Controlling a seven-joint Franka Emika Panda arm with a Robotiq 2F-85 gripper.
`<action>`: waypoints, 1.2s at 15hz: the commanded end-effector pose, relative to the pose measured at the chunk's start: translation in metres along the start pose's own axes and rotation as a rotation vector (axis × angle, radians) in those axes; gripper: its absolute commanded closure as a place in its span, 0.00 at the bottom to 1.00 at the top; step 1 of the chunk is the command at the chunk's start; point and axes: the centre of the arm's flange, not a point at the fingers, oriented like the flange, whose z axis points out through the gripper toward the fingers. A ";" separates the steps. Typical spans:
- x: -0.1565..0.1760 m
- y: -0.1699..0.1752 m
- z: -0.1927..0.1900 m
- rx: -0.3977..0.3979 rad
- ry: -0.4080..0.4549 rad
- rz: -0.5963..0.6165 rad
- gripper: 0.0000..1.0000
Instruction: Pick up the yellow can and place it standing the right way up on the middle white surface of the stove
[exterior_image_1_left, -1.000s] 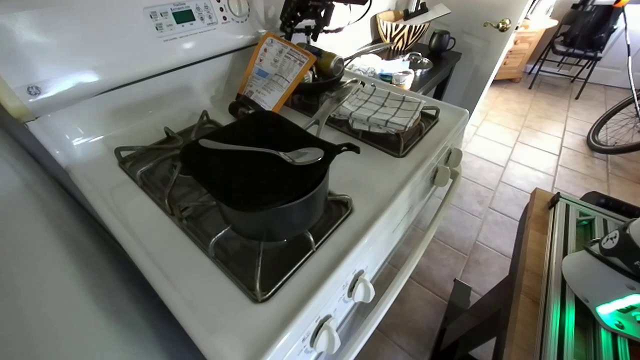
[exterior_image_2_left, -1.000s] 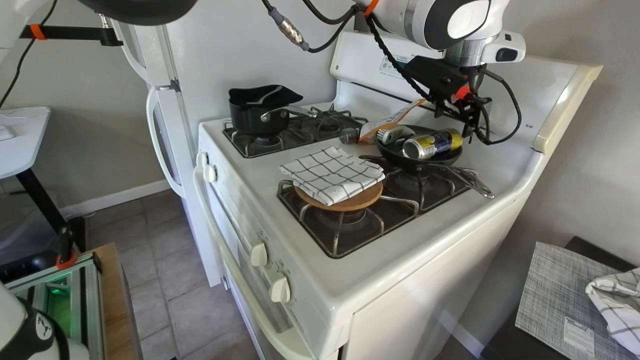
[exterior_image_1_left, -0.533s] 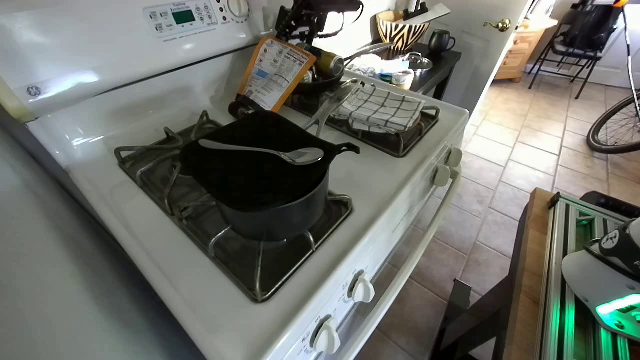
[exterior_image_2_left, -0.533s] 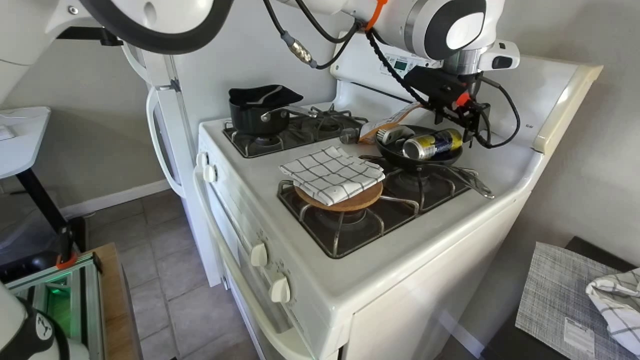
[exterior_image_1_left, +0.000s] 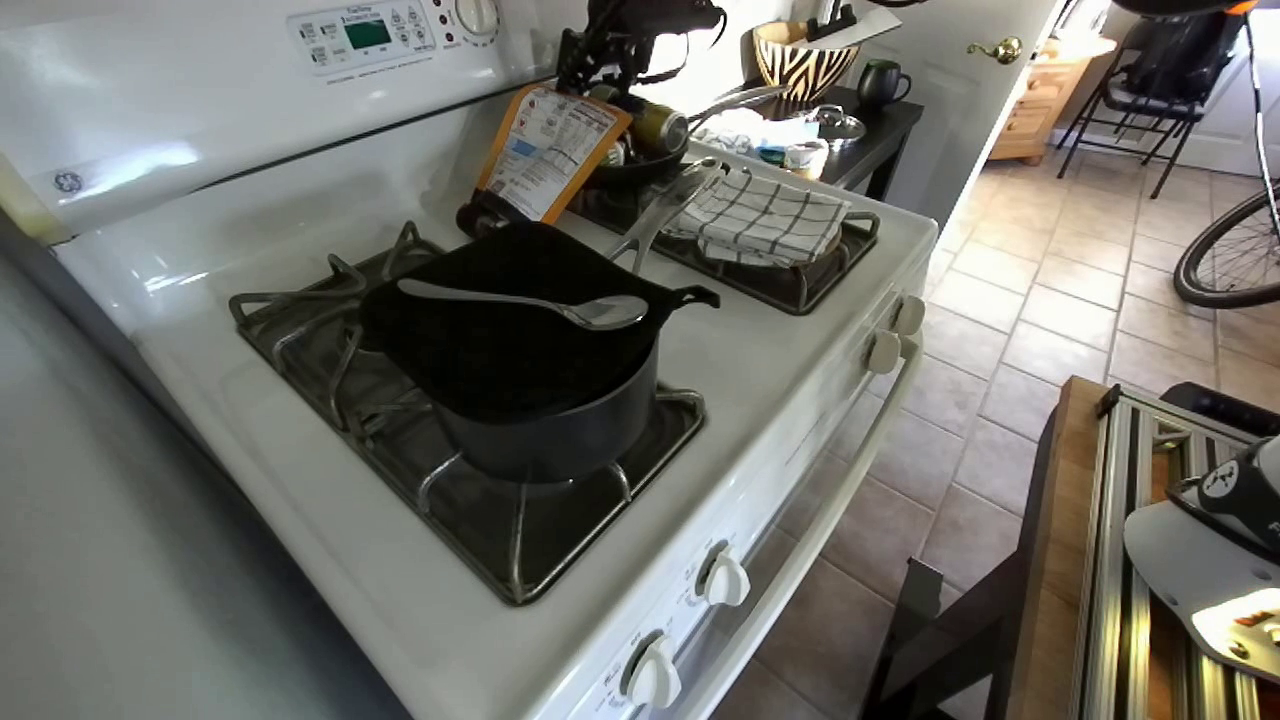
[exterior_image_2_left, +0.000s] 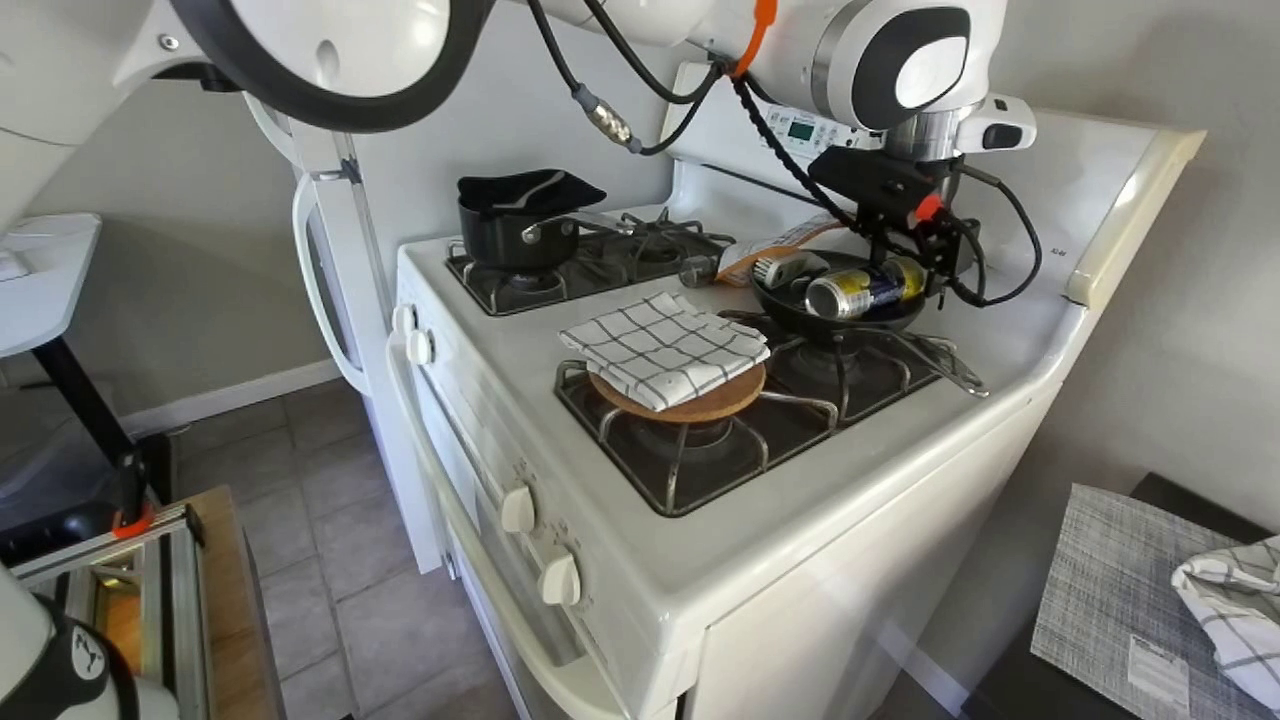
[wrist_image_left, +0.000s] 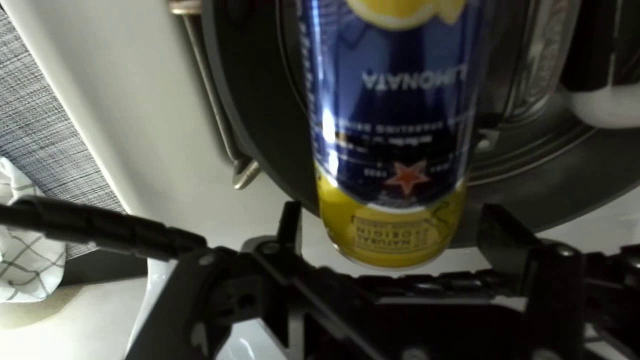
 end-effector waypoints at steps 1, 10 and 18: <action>0.007 -0.002 0.002 -0.008 -0.024 -0.003 0.17; 0.004 -0.003 -0.016 0.001 -0.013 0.008 0.63; -0.009 -0.004 -0.088 0.046 0.072 0.016 0.63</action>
